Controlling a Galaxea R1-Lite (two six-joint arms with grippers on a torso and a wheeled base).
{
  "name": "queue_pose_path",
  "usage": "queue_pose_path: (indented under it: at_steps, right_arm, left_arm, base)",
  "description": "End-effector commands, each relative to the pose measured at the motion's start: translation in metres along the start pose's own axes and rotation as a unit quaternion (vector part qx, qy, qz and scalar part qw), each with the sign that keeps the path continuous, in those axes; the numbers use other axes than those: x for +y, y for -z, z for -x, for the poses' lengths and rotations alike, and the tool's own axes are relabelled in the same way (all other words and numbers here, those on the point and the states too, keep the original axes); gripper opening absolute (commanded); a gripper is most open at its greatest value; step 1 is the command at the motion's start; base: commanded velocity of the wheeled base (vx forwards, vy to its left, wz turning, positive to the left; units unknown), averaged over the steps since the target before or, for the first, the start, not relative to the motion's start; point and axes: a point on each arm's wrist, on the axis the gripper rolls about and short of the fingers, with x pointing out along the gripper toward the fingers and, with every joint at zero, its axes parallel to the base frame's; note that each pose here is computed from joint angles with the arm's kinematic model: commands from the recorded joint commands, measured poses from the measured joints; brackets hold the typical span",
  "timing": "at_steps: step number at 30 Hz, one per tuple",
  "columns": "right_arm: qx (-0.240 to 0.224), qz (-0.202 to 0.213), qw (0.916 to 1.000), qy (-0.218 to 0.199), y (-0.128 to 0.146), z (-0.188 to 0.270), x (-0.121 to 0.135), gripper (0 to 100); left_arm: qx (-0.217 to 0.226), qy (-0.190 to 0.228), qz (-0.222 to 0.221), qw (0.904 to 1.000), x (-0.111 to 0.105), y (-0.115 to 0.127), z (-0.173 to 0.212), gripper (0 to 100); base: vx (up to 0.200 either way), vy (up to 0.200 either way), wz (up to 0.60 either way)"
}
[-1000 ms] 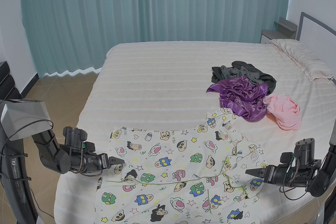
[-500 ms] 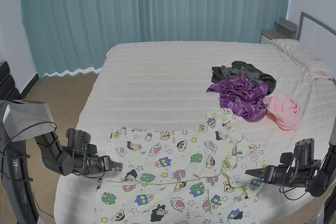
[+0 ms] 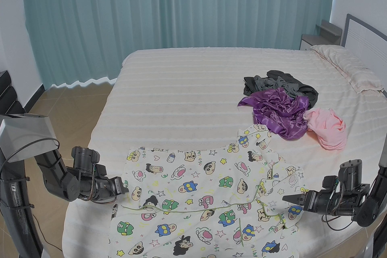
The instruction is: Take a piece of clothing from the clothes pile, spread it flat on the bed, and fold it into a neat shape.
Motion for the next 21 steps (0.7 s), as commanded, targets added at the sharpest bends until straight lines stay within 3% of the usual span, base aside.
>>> queue_pose_path:
  at_steps: [1,8,11,21]
  right_arm:
    - [0.006,-0.002,1.0,0.003,0.004,0.003,-0.001,100]
    - [0.007,-0.002,1.0,0.003,0.004,0.003,-0.001,100]
    - [0.007,-0.002,1.0,0.003,0.004,0.003,-0.001,100]
    - [0.007,-0.002,1.0,0.004,0.004,0.002,-0.002,100]
  left_arm:
    - [-0.016,-0.003,0.003,0.9999,0.002,-0.006,0.008,0]
    - [-0.013,-0.023,0.004,0.9996,0.009,-0.007,0.011,0]
    - [-0.007,-0.043,-0.017,0.9989,0.017,-0.006,0.011,0]
    - [-0.004,-0.05,-0.022,0.9985,0.023,-0.005,0.012,0]
  base:
    - [0.0,0.0,0.0]
    - [0.0,0.0,0.0]
    - [0.0,0.0,0.0]
    - [0.0,0.0,0.0]
